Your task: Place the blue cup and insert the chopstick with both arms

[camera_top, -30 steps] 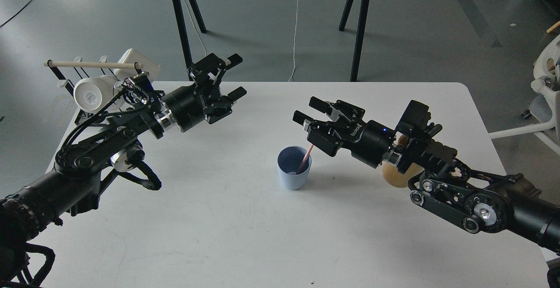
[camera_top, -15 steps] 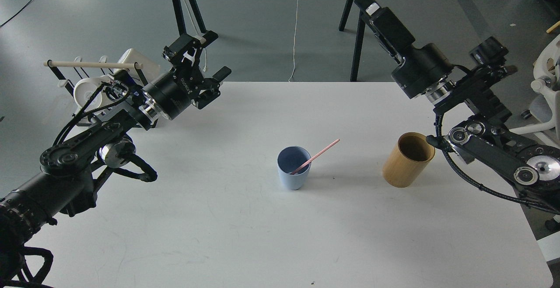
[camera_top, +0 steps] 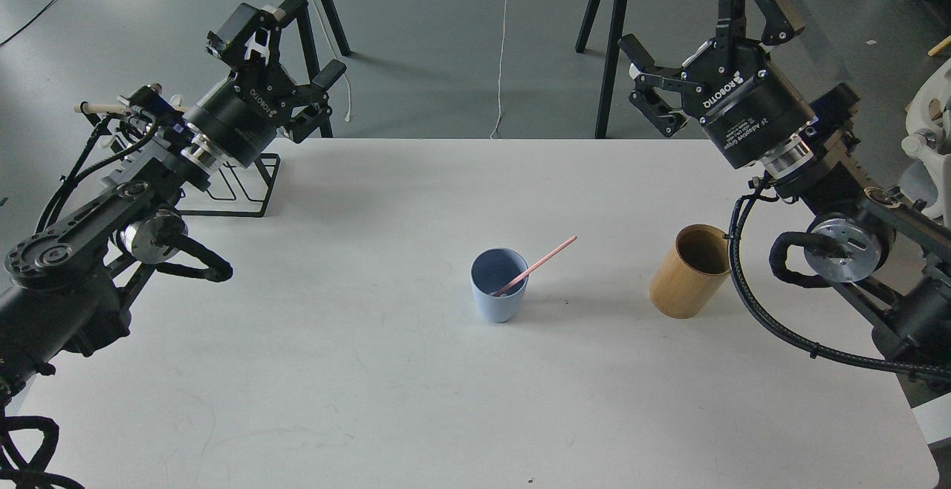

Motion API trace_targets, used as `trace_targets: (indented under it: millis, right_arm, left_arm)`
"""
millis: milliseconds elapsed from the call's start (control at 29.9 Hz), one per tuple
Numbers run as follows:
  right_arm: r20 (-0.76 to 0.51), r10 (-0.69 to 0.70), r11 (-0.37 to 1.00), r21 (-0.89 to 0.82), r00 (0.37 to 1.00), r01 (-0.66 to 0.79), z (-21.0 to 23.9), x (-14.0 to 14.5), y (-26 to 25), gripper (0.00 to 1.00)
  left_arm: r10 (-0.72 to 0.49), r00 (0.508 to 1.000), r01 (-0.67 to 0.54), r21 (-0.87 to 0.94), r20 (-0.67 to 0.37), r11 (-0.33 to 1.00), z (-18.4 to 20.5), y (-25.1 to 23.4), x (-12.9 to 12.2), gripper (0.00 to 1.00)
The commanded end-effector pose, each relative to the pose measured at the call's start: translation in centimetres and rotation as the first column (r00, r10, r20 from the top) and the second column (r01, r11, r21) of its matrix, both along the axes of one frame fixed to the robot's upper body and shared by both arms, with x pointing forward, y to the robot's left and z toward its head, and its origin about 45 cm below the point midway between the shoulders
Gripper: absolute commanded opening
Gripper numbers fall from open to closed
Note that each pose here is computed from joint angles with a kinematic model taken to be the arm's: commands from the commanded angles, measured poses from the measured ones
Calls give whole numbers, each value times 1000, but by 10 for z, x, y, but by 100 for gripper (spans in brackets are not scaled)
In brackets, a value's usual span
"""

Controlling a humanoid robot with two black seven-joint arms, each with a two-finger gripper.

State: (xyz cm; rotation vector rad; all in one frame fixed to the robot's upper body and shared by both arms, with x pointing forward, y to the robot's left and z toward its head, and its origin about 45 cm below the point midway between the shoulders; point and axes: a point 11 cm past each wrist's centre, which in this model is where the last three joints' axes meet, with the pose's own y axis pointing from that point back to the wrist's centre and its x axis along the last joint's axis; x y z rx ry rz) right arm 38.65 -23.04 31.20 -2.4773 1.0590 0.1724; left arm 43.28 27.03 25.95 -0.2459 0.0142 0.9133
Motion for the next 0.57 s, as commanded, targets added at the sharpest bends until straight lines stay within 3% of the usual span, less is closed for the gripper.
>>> trace_targets:
  millis: [0, 200, 534]
  right_arm:
    - [-37, 39, 999, 6, 999, -38, -16, -9, 2, 99]
    - [-78, 20, 1000, 21, 997, -18, -32, -15, -2, 99]
    - [-53, -24, 999, 43, 998, 26, -22, -9, -13, 99]
  left_arm:
    - [2, 1000, -2, -5, -6, 1000, -2, 1, -1, 98]
    - [5, 1000, -5, -5, -8, 1000, -3, 2, -2, 98]
    - [-8, 1000, 8, -16, -4, 1000, -2, -4, -3, 98]
